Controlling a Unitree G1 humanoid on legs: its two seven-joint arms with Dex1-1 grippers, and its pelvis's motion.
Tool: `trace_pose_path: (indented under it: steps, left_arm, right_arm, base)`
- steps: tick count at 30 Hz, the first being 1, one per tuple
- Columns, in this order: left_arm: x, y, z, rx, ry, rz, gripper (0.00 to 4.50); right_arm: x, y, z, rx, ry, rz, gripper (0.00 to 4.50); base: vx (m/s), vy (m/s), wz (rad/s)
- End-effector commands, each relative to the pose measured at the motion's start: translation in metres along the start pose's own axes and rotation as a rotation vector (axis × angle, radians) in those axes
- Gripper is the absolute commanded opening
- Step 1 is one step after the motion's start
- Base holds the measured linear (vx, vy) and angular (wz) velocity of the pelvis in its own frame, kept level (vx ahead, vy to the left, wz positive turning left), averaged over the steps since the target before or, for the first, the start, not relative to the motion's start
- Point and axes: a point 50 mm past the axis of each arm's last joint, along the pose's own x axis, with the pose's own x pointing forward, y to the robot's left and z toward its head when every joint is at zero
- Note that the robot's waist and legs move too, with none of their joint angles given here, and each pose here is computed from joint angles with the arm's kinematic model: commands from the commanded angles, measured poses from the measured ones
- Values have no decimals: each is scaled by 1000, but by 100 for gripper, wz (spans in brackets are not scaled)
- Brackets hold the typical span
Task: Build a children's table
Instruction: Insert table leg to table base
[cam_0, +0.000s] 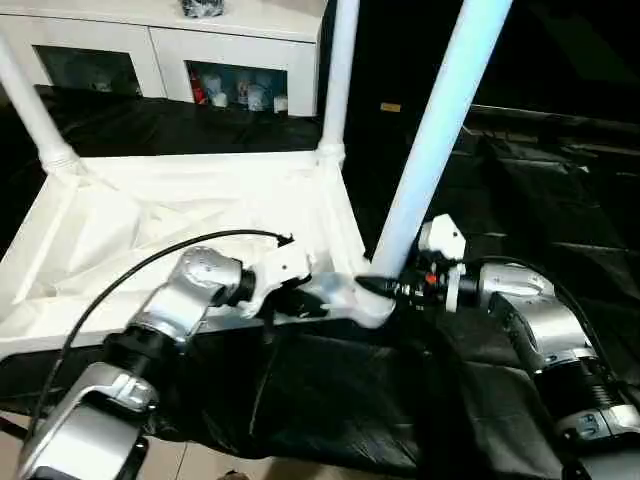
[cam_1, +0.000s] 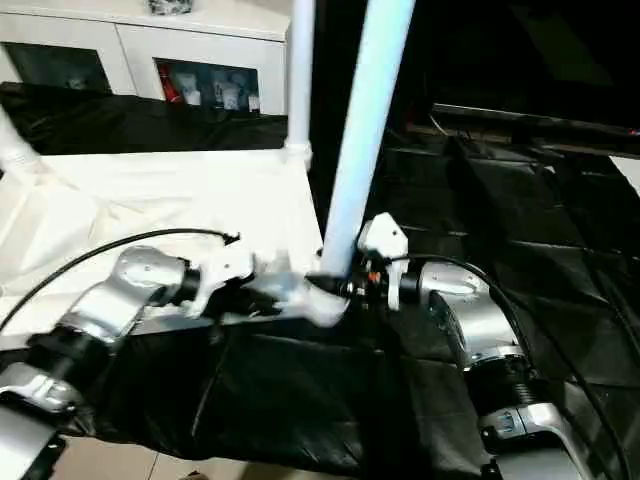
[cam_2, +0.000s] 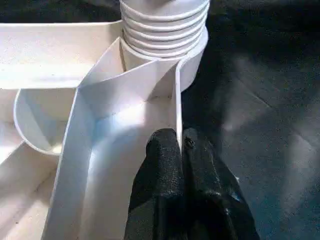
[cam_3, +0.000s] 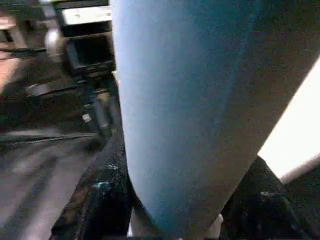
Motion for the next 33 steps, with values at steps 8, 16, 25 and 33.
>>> trace_pose_path:
  steps: [8, 16, 25, 33]
  left_arm:
    - [6, 14, 22, 30, -39, 100, 0]
    - [12, 25, 36, -42, -63, 276, 0]
    - [48, 24, 65, -148, -126, 478, 0]
    - [52, 16, 64, -134, -100, 451, 0]
  right_arm:
    - [15, 11, -34, 120, 62, -11, 188]
    - [24, -18, -37, 185, 58, -415, 188]
    - [54, -26, -42, 345, 70, -644, 188]
    - [67, -22, -44, 339, 109, -634, 188]
  base:
    - [0, 0, 0]
    - [0, 0, 0]
    - [0, 0, 0]
    - [0, 0, 0]
